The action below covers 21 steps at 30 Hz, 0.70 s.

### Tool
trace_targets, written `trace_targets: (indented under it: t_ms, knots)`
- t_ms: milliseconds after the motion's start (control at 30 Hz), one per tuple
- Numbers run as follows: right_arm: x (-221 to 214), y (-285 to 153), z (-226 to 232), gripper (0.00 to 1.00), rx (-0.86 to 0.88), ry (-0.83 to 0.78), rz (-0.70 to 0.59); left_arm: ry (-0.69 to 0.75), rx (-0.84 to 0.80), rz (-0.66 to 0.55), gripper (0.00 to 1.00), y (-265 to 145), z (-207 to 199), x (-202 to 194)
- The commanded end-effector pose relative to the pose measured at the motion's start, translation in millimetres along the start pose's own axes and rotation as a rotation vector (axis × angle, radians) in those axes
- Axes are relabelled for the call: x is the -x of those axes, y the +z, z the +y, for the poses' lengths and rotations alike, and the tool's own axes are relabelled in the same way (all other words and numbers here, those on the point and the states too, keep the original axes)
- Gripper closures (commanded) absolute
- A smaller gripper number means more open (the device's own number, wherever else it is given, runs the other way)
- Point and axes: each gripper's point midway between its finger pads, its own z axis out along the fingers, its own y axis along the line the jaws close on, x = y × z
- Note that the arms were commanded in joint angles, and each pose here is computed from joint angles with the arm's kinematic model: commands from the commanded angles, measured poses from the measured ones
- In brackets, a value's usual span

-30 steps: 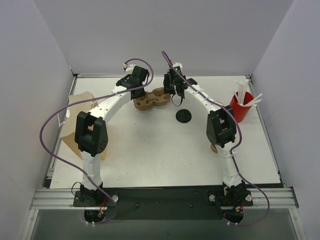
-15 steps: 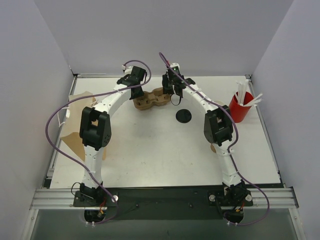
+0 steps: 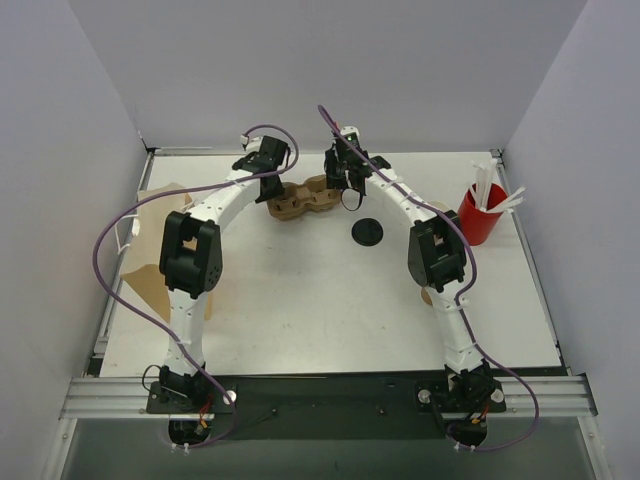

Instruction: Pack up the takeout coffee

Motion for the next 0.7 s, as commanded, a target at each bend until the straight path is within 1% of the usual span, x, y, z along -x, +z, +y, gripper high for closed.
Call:
trace_targets:
  t_ms: [0, 233, 300, 367, 400, 467, 533, 667]
  knots:
    - [0, 1, 2, 0.62, 0.004, -0.015, 0.000, -0.033, -0.027, -0.016, 0.57, 8, -3, 7]
    - [-2, 2, -1, 0.63, -0.008, -0.019, 0.003, -0.033, -0.036, 0.010, 0.58, 15, -3, -1]
    - [-2, 2, -3, 0.63, -0.016, -0.023, 0.003, -0.034, -0.040, 0.015, 0.62, 16, -4, -2]
    - [-2, 1, -4, 0.63, -0.022, -0.028, 0.003, -0.035, -0.046, 0.018, 0.63, 16, -5, -3]
    - [-2, 1, -5, 0.63, -0.025, -0.033, 0.002, -0.034, -0.048, 0.020, 0.66, 16, -5, -3]
    - [-1, 0, -7, 0.63, -0.032, -0.039, -0.001, -0.034, -0.053, 0.023, 0.68, 16, -6, -4]
    - [-1, 1, -7, 0.63, -0.035, -0.044, -0.001, -0.036, -0.053, 0.024, 0.72, 17, -6, -4]
    - [-3, 3, -11, 0.63, -0.045, -0.056, 0.003, -0.034, -0.059, 0.023, 0.74, 16, -7, -3]
